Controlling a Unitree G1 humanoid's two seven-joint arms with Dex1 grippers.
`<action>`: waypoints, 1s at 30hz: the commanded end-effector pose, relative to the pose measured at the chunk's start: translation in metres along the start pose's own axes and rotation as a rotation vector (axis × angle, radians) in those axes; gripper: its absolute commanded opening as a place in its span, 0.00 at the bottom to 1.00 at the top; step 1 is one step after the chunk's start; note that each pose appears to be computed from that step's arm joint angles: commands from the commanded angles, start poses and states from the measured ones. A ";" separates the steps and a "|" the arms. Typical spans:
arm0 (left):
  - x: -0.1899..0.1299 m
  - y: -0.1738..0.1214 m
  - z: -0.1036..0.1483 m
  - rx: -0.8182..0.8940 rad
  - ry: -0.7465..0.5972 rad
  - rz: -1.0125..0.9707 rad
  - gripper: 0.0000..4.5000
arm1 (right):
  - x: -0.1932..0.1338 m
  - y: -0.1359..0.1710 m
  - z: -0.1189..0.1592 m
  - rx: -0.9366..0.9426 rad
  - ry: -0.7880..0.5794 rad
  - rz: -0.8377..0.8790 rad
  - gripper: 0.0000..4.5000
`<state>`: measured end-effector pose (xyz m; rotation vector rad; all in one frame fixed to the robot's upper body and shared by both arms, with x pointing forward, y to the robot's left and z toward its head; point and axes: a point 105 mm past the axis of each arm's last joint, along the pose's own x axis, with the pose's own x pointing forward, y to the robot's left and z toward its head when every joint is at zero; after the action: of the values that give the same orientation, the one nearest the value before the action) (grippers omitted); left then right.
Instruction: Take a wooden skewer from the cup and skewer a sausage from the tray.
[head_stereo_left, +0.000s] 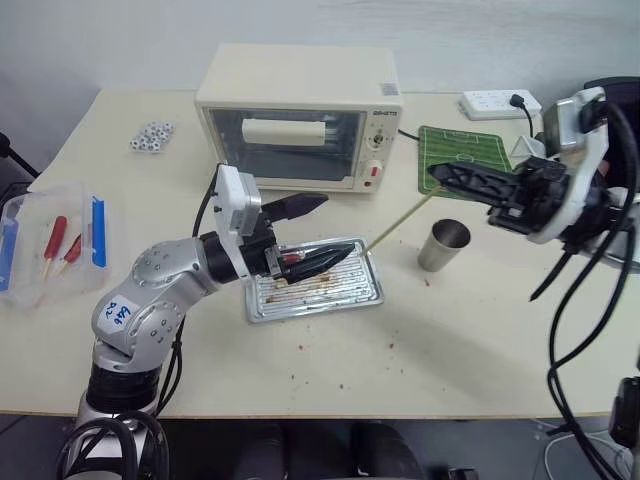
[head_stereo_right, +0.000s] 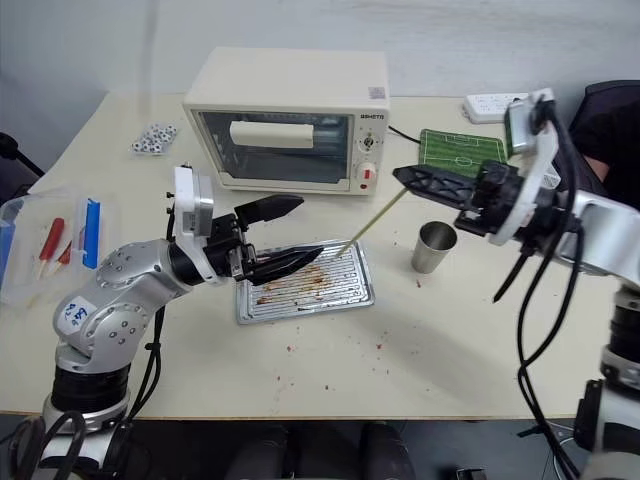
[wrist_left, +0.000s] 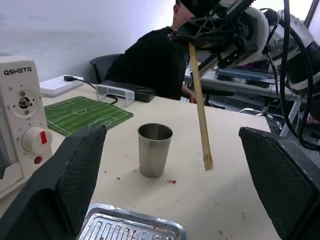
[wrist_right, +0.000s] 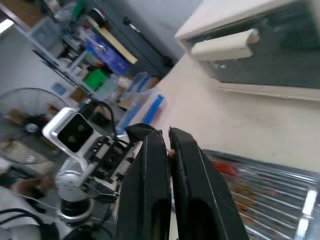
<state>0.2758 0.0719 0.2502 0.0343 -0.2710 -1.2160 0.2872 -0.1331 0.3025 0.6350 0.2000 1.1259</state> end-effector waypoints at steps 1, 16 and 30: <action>0.000 -0.007 0.017 0.039 -0.069 -0.006 1.00 | 0.008 0.011 0.013 0.014 -0.080 0.068 0.01; 0.009 -0.007 0.021 0.014 -0.143 -0.007 0.86 | 0.018 0.011 0.015 0.075 -0.165 0.091 0.00; 0.018 0.000 0.016 0.014 -0.144 0.000 0.55 | 0.022 0.016 0.019 0.088 -0.210 0.110 0.00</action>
<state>0.2809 0.0582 0.2599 -0.0576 -0.3556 -1.2090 0.3033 -0.1141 0.3102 0.8543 0.1203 1.1064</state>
